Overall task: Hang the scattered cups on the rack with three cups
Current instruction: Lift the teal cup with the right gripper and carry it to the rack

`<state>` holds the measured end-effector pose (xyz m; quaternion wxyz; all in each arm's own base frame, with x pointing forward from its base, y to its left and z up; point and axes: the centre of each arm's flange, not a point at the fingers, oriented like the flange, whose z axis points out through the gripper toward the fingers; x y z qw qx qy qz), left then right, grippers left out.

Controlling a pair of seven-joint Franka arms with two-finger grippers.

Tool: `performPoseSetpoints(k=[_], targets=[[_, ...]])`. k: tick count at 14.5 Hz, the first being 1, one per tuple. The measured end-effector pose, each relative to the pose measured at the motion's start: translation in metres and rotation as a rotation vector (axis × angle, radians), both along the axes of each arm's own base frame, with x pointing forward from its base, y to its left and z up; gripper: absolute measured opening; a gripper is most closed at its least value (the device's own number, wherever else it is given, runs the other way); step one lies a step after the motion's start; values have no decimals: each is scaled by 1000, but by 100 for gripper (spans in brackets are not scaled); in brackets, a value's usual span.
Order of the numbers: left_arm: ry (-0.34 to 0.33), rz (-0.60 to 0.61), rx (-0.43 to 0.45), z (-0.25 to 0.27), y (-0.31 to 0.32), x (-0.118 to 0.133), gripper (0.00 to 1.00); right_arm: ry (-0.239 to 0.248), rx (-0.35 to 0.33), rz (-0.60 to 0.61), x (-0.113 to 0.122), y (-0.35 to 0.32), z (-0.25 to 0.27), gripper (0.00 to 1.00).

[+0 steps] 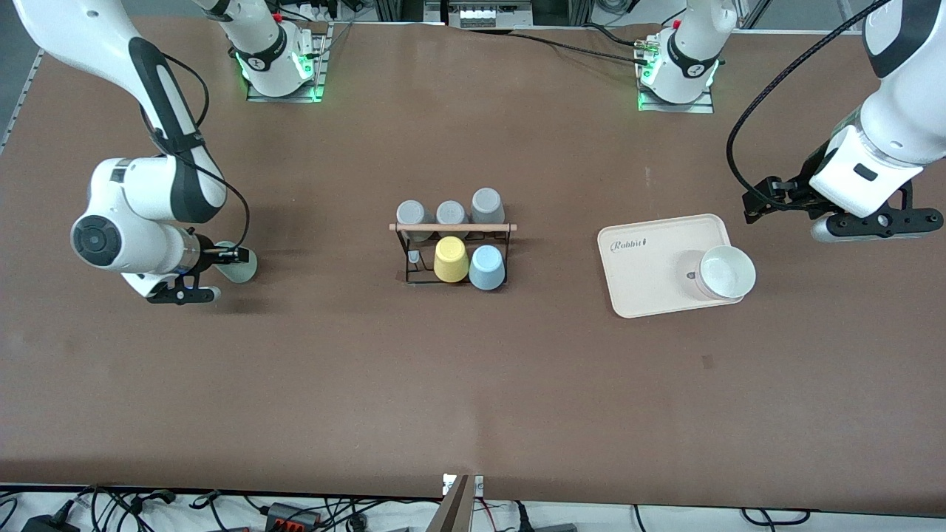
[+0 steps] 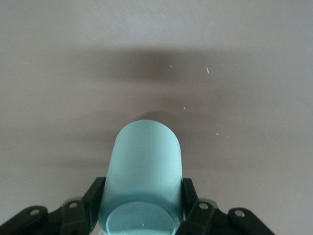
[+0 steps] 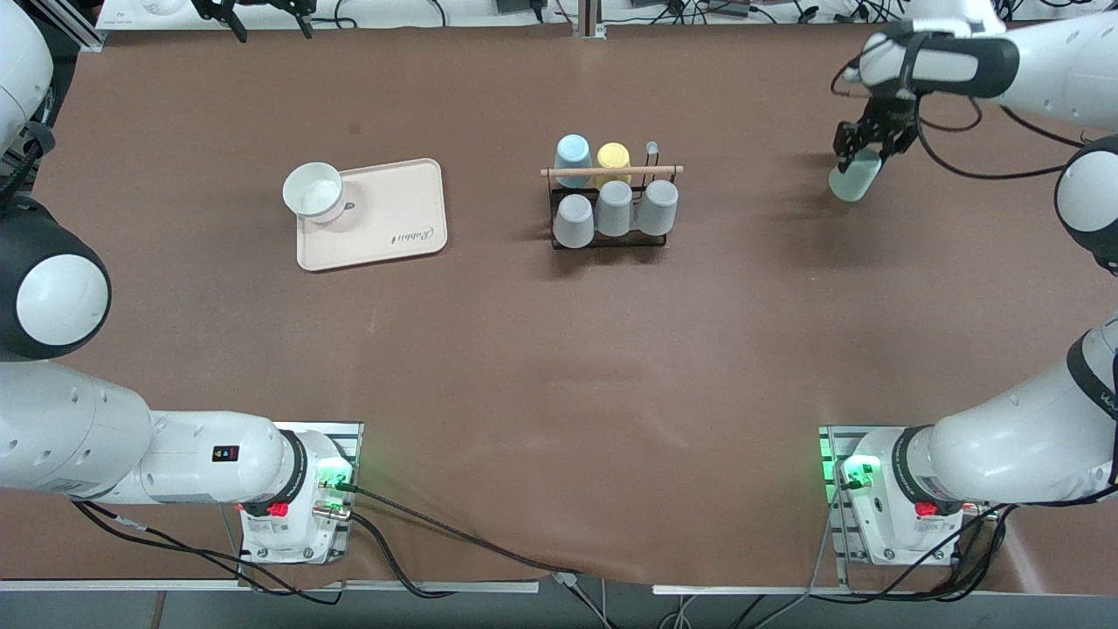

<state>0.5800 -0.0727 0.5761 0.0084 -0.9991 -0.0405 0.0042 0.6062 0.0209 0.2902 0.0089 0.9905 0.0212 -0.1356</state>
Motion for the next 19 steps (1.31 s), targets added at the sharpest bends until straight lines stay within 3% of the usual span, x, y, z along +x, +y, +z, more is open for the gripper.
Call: performPoseSetpoints(k=[1, 3, 6, 8, 11, 19], targets=[[-1, 0, 0, 0, 0, 0, 100, 2, 4, 24, 11, 17, 30, 67], [-1, 0, 0, 0, 0, 0, 100, -45, 12, 73, 28, 75, 90, 67], [-1, 1, 0, 0, 1, 0, 100, -121, -4, 48, 21, 178, 135, 67], [-1, 1, 0, 0, 1, 0, 100, -141, -13, 11, 6, 240, 141, 67], [-1, 1, 0, 0, 1, 0, 100, -132, 33, -58, -11, 301, 141, 67], [-1, 1, 0, 0, 1, 0, 100, -117, 26, -174, -11, 357, 106, 67]])
